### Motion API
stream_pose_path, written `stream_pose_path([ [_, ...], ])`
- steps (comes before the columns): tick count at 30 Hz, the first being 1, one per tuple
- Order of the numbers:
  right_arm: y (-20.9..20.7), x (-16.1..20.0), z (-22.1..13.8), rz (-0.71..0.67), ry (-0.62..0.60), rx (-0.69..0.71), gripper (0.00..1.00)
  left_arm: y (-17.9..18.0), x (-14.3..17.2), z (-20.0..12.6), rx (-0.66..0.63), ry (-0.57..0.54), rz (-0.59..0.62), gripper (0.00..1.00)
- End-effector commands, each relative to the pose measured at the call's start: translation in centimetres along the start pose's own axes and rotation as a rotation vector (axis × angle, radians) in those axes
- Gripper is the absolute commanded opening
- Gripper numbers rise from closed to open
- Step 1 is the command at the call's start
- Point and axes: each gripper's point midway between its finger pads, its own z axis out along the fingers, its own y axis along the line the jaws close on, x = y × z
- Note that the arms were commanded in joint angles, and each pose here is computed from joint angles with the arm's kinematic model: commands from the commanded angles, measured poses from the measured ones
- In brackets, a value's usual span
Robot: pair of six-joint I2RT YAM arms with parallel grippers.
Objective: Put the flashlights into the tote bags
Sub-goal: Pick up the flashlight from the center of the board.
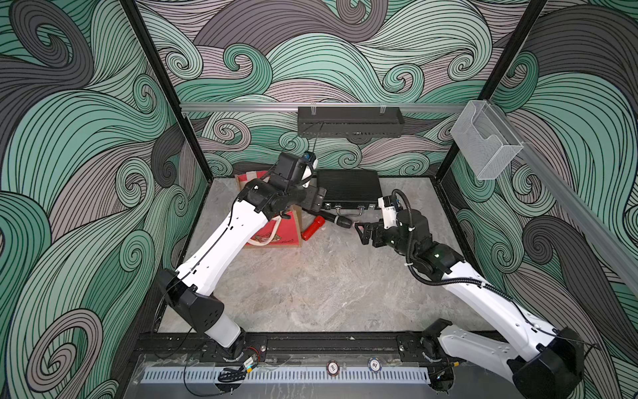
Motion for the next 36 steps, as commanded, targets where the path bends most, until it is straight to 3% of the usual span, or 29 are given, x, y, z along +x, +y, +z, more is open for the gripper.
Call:
stream_pose_path([
  [1, -1.3, 1.6, -0.6, 0.015, 0.033, 0.054, 1.0, -2.0, 0.8, 2.9, 0.043, 0.052, 0.014, 0.98],
  [8, -2.8, 4.4, -1.7, 0.089, 0.024, 0.094, 1.0, -4.0, 3.5, 7.2, 0.09, 0.143, -0.002, 0.97],
  [14, -3.4, 4.4, -2.3, 0.087, 0.015, 0.11, 1.0, -4.3, 5.2, 9.8, 0.086, 0.201, 0.0, 0.97],
  [36, -3.7, 4.9, -2.0, 0.108, 0.004, 0.088, 1.0, 1.3, 11.6, 16.6, -0.235, 0.437, 0.076, 0.97],
])
